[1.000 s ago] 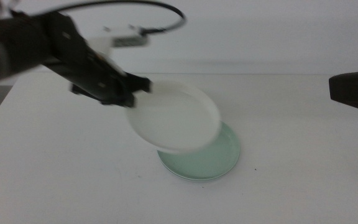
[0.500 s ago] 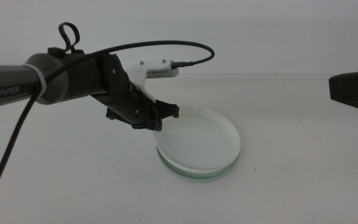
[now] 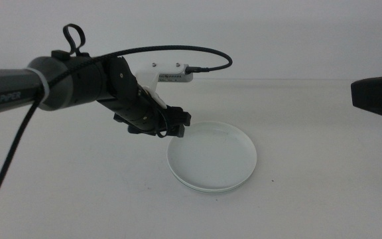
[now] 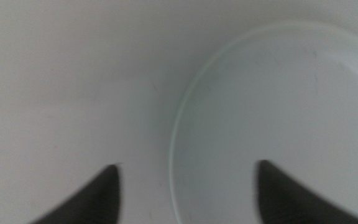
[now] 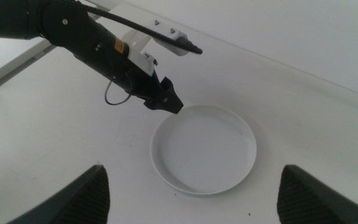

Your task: Stack the three bowls on top of each other.

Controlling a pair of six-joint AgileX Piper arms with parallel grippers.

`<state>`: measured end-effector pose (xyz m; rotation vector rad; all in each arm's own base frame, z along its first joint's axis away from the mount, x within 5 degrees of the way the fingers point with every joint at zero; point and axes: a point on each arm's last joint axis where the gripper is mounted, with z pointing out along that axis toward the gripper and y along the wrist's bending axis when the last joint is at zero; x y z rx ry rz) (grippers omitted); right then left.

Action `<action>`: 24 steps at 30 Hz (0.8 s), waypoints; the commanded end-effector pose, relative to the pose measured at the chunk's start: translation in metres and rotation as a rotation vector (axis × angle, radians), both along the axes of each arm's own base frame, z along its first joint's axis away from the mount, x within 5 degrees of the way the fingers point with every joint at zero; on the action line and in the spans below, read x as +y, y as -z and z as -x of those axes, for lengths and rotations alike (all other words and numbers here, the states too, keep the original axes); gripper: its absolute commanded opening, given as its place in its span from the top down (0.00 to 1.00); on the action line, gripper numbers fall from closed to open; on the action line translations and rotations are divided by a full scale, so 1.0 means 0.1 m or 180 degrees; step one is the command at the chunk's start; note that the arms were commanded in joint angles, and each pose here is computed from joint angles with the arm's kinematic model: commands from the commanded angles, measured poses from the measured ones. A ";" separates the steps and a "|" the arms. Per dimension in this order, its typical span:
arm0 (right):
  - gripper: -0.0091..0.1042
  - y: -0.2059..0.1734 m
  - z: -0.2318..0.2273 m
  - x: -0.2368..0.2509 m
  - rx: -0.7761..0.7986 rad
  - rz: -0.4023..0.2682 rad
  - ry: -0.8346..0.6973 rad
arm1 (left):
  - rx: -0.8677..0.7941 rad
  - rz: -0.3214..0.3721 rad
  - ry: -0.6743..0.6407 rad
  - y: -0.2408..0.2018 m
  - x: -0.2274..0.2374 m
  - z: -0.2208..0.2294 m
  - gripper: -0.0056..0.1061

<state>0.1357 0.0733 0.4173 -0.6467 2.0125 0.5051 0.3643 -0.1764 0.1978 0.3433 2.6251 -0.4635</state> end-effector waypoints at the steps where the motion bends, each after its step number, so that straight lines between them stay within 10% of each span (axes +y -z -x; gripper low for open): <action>1: 0.16 0.00 0.01 0.00 -0.0040 -0.0014 0.0002 | -0.0141 0.0016 0.0121 -0.25 0.04 0.03 0.22; 12: 0.16 0.00 0.01 0.00 -0.0040 -0.0014 0.0002 | -0.1845 0.0006 -0.0336 -1.76 0.94 1.17 0.11; 24: 0.16 0.00 0.01 0.00 -0.0037 -0.0025 -0.0002 | -0.2320 -0.0050 -0.0905 -1.87 1.53 2.19 0.11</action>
